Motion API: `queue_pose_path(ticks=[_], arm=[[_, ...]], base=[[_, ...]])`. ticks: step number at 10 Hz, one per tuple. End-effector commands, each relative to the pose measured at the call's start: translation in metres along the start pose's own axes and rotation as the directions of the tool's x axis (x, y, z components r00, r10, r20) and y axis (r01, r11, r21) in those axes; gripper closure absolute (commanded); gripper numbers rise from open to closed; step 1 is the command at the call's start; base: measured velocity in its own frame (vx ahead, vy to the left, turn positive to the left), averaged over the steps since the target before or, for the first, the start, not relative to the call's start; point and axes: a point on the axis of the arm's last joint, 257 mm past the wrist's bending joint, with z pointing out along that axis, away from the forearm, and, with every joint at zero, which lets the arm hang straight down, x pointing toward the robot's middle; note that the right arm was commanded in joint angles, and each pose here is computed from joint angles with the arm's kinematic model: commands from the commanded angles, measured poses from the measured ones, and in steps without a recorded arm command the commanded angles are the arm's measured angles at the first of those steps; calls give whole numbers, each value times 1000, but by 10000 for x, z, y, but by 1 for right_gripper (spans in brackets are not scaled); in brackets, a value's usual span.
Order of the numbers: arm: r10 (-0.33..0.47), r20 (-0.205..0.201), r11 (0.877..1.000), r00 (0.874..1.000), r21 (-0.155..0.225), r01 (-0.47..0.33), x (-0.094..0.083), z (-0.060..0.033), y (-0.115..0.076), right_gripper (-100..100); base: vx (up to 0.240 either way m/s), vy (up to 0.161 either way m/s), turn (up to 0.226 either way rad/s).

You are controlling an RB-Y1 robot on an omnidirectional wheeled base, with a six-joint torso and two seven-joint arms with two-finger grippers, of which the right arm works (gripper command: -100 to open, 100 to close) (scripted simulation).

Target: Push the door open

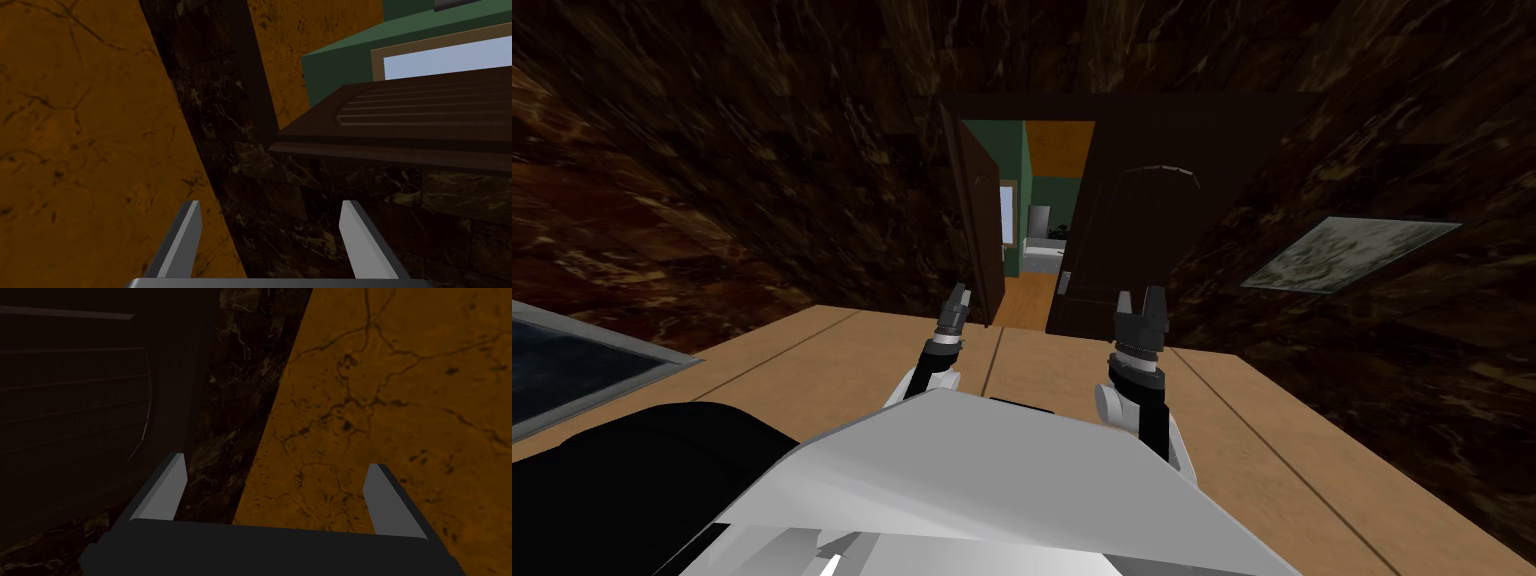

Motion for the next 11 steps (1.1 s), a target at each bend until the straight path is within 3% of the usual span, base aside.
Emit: queue_pose_path(ticks=[1, 11], arm=[[16, -16, 999, 1000, 30, -15, 43, -57, -174, -100], [80, -76, 985, 994, 161, -67, 224, -188, -1010, -100]], base=[[90, -7, 23], [58, 3, 20]])
